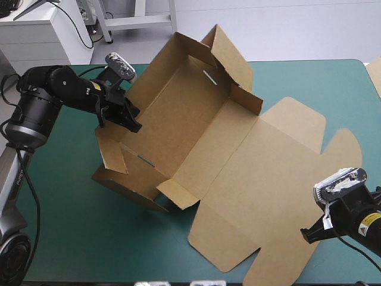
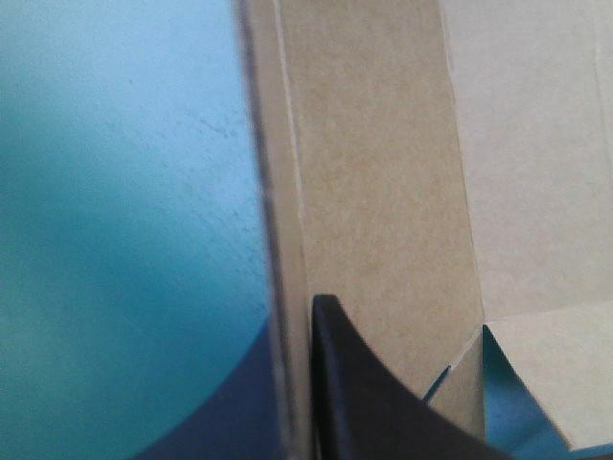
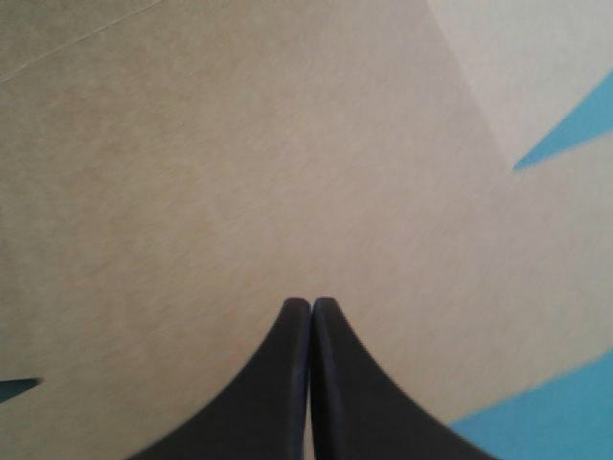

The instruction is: Fold the box

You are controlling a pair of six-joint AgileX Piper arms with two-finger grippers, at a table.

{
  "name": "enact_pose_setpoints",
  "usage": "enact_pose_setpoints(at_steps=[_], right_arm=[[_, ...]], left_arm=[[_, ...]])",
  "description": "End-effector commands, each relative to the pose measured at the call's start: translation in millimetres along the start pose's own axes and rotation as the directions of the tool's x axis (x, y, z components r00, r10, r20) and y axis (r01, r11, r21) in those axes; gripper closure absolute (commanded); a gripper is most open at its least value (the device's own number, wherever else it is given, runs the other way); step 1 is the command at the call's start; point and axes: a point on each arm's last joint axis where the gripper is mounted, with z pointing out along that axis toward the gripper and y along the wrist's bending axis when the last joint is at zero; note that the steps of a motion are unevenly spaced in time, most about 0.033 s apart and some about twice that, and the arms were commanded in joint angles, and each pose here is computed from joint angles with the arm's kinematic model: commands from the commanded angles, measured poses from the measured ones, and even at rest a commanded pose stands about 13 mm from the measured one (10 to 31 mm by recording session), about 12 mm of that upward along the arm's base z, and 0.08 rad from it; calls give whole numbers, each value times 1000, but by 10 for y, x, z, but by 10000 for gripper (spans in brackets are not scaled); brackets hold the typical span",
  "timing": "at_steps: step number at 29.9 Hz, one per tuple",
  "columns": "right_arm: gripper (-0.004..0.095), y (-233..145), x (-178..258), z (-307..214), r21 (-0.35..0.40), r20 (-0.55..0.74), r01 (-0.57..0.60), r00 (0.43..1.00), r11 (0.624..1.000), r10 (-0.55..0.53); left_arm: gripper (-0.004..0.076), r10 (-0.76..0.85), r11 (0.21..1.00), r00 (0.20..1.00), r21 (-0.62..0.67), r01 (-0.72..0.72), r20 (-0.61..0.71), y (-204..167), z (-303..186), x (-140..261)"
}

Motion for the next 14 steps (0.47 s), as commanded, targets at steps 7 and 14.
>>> enact_pose_setpoints(at_steps=[7, 14], right_arm=[[929, -48, -167, -62, 39, 148, -31, 989, 999, 24], [929, -115, -176, -69, 103, 166, -89, 984, 991, 71]], left_arm=[[731, 313, 942, 944, -159, -295, 105, -437, -122, -413], [731, 552, 816, 830, -263, -516, 84, -653, 197, -646]])
